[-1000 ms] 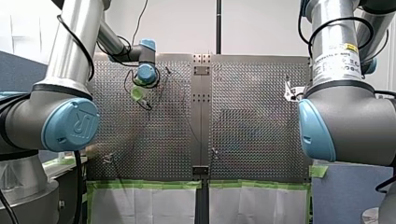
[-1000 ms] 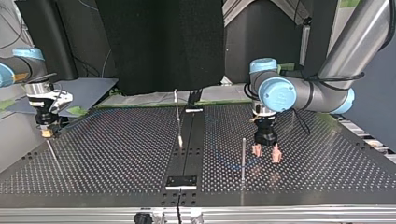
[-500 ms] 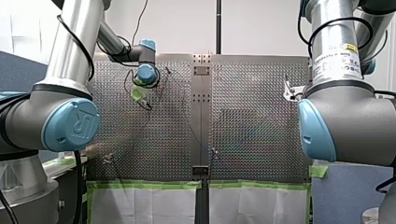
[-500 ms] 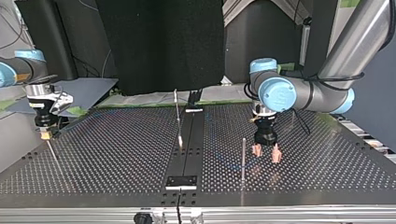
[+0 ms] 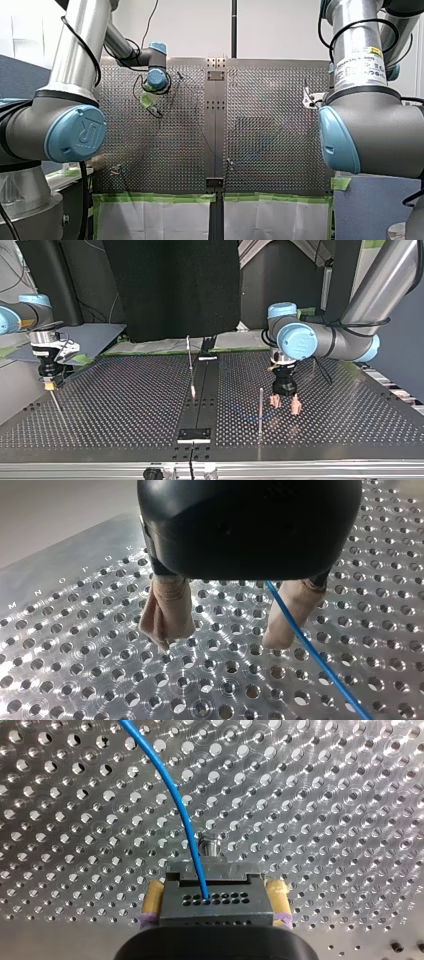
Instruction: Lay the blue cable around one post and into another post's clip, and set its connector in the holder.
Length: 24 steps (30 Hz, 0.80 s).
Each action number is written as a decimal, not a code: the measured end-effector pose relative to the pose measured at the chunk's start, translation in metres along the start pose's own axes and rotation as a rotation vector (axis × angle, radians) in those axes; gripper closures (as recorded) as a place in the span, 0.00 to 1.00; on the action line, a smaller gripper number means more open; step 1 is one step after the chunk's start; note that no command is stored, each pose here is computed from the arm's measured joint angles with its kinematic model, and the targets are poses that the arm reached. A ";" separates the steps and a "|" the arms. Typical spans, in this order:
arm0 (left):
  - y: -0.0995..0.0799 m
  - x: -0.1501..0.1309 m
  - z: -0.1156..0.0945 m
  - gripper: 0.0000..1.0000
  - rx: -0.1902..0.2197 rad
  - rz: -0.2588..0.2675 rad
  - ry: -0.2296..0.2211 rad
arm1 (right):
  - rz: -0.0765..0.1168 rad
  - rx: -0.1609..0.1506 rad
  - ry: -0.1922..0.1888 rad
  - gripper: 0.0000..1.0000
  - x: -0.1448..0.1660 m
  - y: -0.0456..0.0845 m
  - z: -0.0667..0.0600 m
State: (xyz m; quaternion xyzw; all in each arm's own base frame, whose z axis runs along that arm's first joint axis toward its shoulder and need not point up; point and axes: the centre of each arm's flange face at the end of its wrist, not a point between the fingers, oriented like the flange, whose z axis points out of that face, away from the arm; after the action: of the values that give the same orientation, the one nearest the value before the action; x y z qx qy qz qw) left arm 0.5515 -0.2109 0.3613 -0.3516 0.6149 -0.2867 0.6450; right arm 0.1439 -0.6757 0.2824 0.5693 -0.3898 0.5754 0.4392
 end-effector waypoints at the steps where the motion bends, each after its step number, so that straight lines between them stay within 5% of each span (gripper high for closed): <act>1: 0.000 0.000 0.000 0.00 0.000 0.000 0.000 | 0.002 -0.002 0.001 0.78 0.000 0.001 0.000; 24: 0.000 0.000 0.000 0.00 0.001 0.000 0.003 | 0.018 -0.002 0.003 0.78 -0.006 -0.001 0.002</act>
State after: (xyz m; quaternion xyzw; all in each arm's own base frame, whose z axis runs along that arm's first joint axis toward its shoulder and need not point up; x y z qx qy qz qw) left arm 0.5517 -0.2111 0.3608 -0.3508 0.6157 -0.2874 0.6444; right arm 0.1458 -0.6779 0.2764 0.5645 -0.3948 0.5798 0.4351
